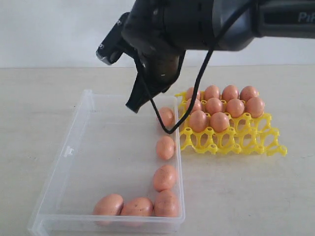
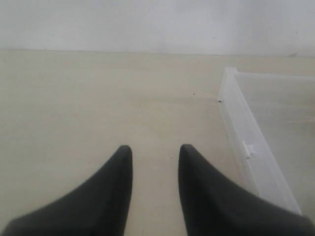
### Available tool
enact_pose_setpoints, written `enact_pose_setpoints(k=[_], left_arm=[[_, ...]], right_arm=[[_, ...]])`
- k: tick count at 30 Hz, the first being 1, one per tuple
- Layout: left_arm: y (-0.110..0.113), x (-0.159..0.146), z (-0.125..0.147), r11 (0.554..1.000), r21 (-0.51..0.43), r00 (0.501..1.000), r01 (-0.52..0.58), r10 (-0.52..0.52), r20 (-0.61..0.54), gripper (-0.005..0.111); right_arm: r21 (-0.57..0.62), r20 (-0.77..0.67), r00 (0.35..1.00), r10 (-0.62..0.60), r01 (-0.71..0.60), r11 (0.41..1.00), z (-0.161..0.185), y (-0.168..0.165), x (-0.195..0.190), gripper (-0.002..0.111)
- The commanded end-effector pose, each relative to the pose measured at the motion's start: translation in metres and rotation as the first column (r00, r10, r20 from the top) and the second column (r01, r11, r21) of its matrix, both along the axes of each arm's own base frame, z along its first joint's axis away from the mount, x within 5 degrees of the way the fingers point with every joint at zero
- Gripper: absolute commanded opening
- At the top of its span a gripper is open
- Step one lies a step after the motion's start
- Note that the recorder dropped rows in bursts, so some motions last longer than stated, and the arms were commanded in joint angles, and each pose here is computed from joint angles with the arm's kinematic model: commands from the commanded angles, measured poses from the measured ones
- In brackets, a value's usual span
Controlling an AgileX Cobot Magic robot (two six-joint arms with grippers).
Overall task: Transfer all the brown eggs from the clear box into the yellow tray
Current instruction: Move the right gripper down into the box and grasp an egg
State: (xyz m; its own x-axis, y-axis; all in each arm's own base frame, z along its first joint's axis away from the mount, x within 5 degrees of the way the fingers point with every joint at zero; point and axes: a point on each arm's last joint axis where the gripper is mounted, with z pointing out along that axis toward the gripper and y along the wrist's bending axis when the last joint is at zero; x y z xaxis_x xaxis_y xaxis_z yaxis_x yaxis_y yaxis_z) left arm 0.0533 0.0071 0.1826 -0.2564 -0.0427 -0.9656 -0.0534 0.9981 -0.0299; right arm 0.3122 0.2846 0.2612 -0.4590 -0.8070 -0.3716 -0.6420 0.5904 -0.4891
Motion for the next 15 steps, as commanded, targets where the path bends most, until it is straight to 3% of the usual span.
enact_pose_setpoints(k=[1,5,7,11,13,15], left_arm=[[0.000,0.000,-0.002,1.000,-0.004,1.000,-0.003,0.003,-0.009,0.033],[0.000,0.000,-0.002,1.000,-0.004,1.000,-0.003,0.003,-0.009,0.033],[0.000,0.000,-0.002,1.000,-0.004,1.000,-0.003,0.003,-0.009,0.033],[0.000,0.000,-0.002,1.000,-0.004,1.000,-0.003,0.003,-0.009,0.033],[0.000,0.000,-0.002,1.000,-0.004,1.000,-0.003,0.003,-0.009,0.033],[0.000,0.000,-0.002,1.000,-0.004,1.000,-0.003,0.003,-0.009,0.033]], right_arm=[[0.090,-0.424,0.883,0.201,-0.180,0.980,-0.004,0.016,-0.029,0.007],[0.211,-0.547,0.717,0.433,-0.382,0.900,-0.013,0.029,-0.048,0.007],[0.196,-0.543,0.634,0.550,-0.541,0.818,-0.020,0.035,-0.053,0.007],[0.174,-0.541,0.512,0.667,-0.708,0.685,-0.035,0.040,-0.053,0.008],[0.172,-0.554,0.454,0.697,-0.757,0.630,-0.048,0.042,-0.051,0.020],[0.170,-0.559,0.440,0.703,-0.769,0.616,-0.059,0.045,-0.049,0.038]])
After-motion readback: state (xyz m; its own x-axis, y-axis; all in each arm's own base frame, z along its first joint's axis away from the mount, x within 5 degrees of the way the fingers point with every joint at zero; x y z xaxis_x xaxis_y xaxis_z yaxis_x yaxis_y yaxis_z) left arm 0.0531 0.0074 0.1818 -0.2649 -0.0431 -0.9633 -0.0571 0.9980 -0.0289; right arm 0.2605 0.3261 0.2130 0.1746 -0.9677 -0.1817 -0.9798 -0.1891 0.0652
